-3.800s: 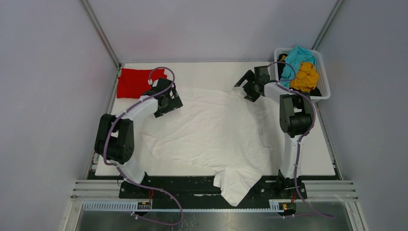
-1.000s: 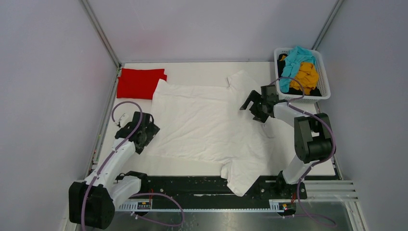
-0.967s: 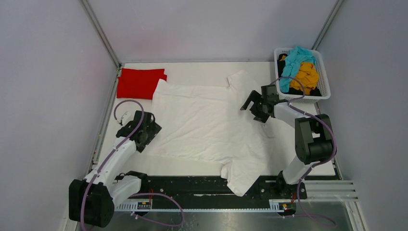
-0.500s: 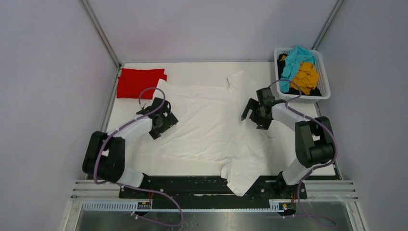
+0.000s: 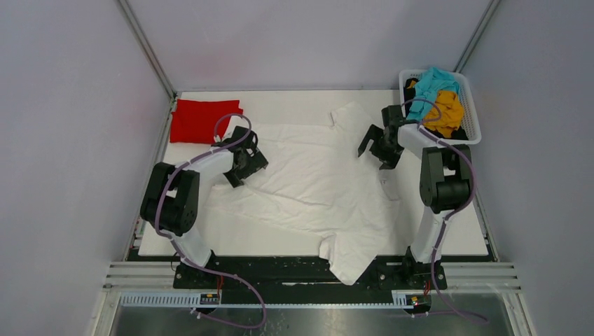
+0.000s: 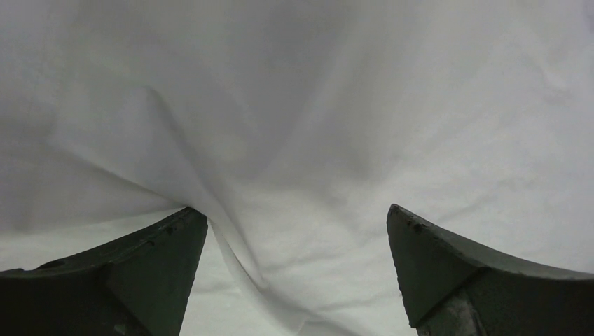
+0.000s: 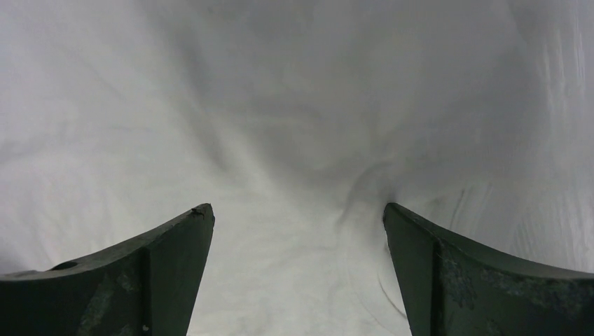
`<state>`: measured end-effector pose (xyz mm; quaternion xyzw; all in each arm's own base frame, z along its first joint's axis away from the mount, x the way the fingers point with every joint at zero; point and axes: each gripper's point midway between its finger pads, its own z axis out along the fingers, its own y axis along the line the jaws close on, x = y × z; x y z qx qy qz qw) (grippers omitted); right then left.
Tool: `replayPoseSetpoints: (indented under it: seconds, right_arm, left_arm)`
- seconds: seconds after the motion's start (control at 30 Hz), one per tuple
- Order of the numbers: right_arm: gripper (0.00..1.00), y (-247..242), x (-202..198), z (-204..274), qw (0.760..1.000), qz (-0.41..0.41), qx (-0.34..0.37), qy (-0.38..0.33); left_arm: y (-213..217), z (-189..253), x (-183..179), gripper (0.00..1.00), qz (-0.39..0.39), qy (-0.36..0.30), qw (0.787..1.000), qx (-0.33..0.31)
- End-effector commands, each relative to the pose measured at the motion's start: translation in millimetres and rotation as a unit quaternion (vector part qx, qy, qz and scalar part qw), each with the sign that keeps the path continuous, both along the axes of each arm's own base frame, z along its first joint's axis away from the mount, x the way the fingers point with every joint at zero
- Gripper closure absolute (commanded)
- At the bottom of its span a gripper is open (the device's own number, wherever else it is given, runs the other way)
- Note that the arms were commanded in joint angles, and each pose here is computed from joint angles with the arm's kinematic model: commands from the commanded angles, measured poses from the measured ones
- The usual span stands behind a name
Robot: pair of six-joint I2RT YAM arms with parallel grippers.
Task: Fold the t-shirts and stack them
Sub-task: Flatten out the tshirt
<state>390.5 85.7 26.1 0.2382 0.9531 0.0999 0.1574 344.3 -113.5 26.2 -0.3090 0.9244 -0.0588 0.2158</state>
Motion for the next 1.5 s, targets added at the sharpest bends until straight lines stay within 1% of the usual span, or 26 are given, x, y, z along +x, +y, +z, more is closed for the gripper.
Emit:
replayPoseSetpoints:
  seconds: [0.0, 0.17, 0.23, 0.3, 0.4, 0.47, 0.5, 0.53, 0.6, 0.63, 0.7, 0.73, 0.77, 0.8, 0.83, 0.87, 0.93, 1.0, 1.1, 1.2, 1.3, 1.33, 1.43, 1.47]
  right_arm:
    - [0.00, 6, 25, 10, 0.999, 0.032, 0.022, 0.011]
    - [0.01, 8, 54, 16, 0.998, 0.045, 0.036, 0.011]
    - [0.01, 7, 55, 18, 0.998, 0.051, 0.035, 0.031]
    - [0.00, 5, 57, 22, 0.996, 0.079, 0.026, 0.032]
    - [0.01, -4, 60, 40, 0.991, 0.135, -0.011, -0.006]
    - [0.01, -7, 70, 61, 0.979, 0.190, -0.040, -0.069]
    - [0.01, -5, 76, 75, 0.965, 0.232, -0.051, -0.110]
    - [0.01, 1, 77, 90, 0.944, 0.287, -0.060, -0.152]
    - [0.00, 10, 72, 99, 0.890, 0.398, -0.095, -0.201]
    - [0.01, 14, 66, 98, 0.860, 0.450, -0.114, -0.212]
    - [0.01, 14, 58, 85, 0.780, 0.557, -0.187, -0.216]
    - [0.00, 13, 60, 78, 0.740, 0.593, -0.232, -0.216]
    - [0.01, 11, 64, 71, 0.705, 0.619, -0.273, -0.214]
    - [0.01, 13, 68, 68, 0.677, 0.639, -0.295, -0.216]
    - [0.01, 16, 70, 63, 0.658, 0.657, -0.300, -0.215]
    - [0.01, 19, 69, 57, 0.642, 0.675, -0.295, -0.210]
    - [0.01, 20, 63, 46, 0.620, 0.708, -0.286, -0.181]
    - [0.01, 14, 60, 32, 0.593, 0.731, -0.303, -0.146]
    - [0.01, 8, 62, 16, 0.553, 0.753, -0.334, -0.121]
    - [0.01, 7, 66, 8, 0.539, 0.758, -0.347, -0.122]
    - [0.01, 0, 75, 2, 0.526, 0.755, -0.375, -0.109]
    - [0.00, -6, 80, 0, 0.522, 0.752, -0.390, -0.100]
    - [0.00, -18, 92, -12, 0.498, 0.759, -0.416, -0.059]
    - [0.00, -21, 97, -15, 0.494, 0.758, -0.424, -0.048]
  left_arm:
    - [-14, 0, 16, 0.01, -0.015, 0.002, 1.000, -0.020]
    - [-15, 3, 12, 0.01, -0.020, 0.018, 0.999, -0.021]
    - [-7, 5, 3, 0.01, -0.015, 0.025, 1.000, -0.005]
    - [3, 6, -11, 0.01, -0.013, 0.040, 0.999, 0.016]
    - [13, 3, -38, 0.01, -0.018, 0.062, 0.998, 0.028]
    - [15, 1, -56, 0.01, -0.024, 0.071, 0.997, 0.021]
    - [17, -2, -67, 0.01, -0.027, 0.076, 0.997, 0.020]
    - [19, -4, -74, 0.01, -0.027, 0.080, 0.996, 0.020]
    - [19, -3, -81, 0.01, -0.028, 0.080, 0.996, 0.015]
    - [18, -1, -81, 0.01, -0.029, 0.075, 0.997, 0.009]
    - [12, 8, -75, 0.01, -0.035, 0.050, 0.998, -0.007]
    - [11, 13, -70, 0.01, -0.039, 0.034, 0.999, -0.009]
    - [12, 19, -66, 0.01, -0.038, 0.024, 0.999, -0.007]
    - [13, 25, -62, 0.01, -0.035, 0.018, 0.999, -0.002]
    - [15, 31, -58, 0.01, -0.034, 0.010, 0.999, 0.005]
    - [17, 36, -55, 0.01, -0.032, 0.007, 0.999, 0.012]
    - [18, 50, -43, 0.01, -0.033, -0.011, 0.999, 0.020]
    - [18, 60, -32, 0.01, -0.034, -0.029, 0.999, 0.024]
    - [15, 65, -15, 0.01, -0.033, -0.038, 0.999, 0.019]
    - [14, 62, 3, 0.01, -0.033, -0.038, 0.999, 0.015]
    - [11, 49, 20, 0.01, -0.032, -0.025, 0.999, 0.009]
    - [9, 43, 27, 0.01, -0.031, -0.020, 0.999, 0.007]
    - [5, 22, 43, 0.01, -0.036, -0.001, 0.999, 0.007]
    - [4, 12, 46, 0.01, -0.037, 0.013, 0.999, 0.009]
